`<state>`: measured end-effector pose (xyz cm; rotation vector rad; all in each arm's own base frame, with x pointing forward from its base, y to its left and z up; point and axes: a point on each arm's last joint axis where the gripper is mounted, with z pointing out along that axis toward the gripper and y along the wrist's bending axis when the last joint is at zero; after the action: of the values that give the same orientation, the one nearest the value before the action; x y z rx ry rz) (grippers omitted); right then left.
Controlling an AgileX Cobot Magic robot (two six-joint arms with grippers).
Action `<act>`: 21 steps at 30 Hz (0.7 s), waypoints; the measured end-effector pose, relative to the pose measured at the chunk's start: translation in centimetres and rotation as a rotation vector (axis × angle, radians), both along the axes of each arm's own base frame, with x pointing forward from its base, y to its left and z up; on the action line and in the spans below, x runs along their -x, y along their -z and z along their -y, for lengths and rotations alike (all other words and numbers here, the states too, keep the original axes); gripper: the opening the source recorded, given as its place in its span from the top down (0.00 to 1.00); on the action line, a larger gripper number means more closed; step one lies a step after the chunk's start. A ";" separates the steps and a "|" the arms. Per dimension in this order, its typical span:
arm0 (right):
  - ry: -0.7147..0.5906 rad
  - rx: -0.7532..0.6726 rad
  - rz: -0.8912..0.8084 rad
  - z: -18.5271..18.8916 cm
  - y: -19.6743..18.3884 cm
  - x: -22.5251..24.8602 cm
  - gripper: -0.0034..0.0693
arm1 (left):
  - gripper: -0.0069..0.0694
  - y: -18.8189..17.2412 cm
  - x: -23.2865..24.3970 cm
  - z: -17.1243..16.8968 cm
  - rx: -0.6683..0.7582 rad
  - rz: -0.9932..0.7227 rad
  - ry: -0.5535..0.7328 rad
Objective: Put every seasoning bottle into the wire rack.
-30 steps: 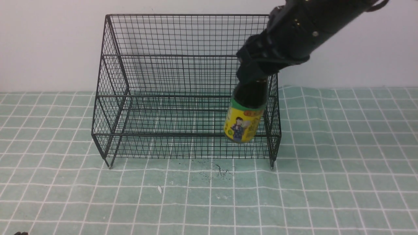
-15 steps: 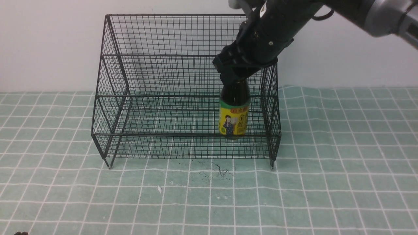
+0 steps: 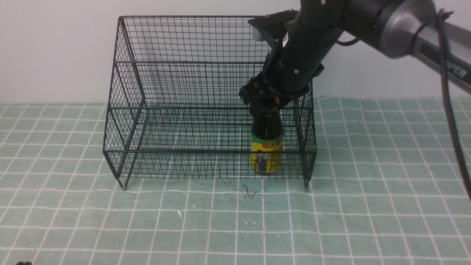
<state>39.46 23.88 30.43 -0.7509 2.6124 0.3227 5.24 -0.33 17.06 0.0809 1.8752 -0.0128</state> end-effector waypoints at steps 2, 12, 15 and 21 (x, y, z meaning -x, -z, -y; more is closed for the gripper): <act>0.025 -0.014 0.018 0.1 -0.7 0.1 0.35 | 0.92 0.0 0.0 0.0 0.000 0.000 0.000; 0.126 -0.100 0.267 4.1 -12.0 5.2 0.49 | 0.92 0.0 0.0 0.0 0.000 0.000 0.000; 0.153 -0.163 0.390 6.8 -17.3 9.5 0.70 | 0.92 0.0 0.0 0.0 0.000 0.000 0.000; 0.217 -0.267 0.549 13.7 -22.7 20.7 0.96 | 0.92 0.0 0.0 0.0 0.000 0.000 0.000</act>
<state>18.78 10.21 53.17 -0.3881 2.0537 0.3360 5.24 -0.33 17.06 0.0809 1.8752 -0.0128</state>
